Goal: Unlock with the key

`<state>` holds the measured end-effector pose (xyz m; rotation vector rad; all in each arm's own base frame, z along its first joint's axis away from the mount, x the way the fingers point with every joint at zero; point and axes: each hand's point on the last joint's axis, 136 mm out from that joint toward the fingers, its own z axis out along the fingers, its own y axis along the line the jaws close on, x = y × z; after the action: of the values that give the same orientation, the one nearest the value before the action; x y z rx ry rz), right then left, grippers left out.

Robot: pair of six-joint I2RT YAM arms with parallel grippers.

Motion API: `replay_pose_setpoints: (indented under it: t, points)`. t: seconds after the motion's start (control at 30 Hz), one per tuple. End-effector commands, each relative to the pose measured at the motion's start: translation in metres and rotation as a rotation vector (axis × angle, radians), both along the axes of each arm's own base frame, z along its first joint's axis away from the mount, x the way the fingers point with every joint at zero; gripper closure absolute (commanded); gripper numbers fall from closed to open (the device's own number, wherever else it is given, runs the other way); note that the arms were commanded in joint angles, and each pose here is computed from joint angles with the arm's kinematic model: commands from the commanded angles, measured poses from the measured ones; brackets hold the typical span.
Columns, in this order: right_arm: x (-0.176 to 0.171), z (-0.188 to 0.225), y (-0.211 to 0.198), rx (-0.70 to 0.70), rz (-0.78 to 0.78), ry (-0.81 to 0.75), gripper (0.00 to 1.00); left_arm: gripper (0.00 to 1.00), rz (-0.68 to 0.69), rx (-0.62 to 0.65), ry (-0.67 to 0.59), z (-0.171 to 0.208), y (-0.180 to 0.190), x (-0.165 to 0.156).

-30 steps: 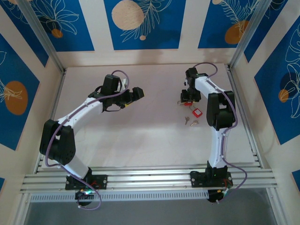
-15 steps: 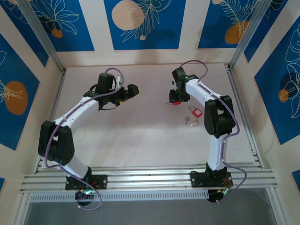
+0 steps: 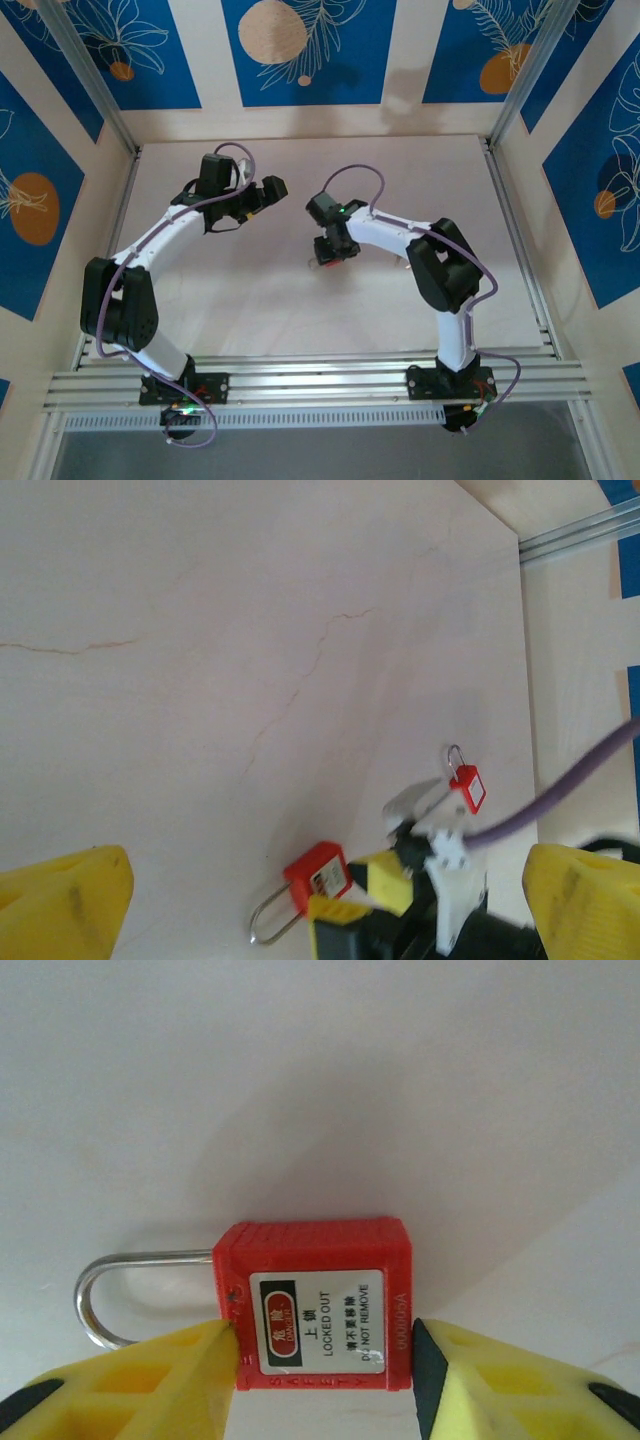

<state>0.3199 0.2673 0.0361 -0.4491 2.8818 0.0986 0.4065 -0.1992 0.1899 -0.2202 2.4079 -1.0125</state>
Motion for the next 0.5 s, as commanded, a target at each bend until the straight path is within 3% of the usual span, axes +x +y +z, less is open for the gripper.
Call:
replay_pose_setpoints:
  t: [0.0,0.17,0.47]
  points:
    - [-0.039,-0.021,0.004,-0.065,-0.021,0.078,0.49,0.01,0.002,0.007,-0.008,-0.003,0.003,0.004]
    - [-0.060,-0.016,0.010,-0.028,-0.126,0.128,0.48,0.01,0.004,0.014,-0.011,-0.004,0.004,0.005]
    - [-0.089,0.002,0.045,0.250,-0.128,0.259,0.43,0.01,0.006,-0.006,-0.001,-0.003,0.004,0.006]
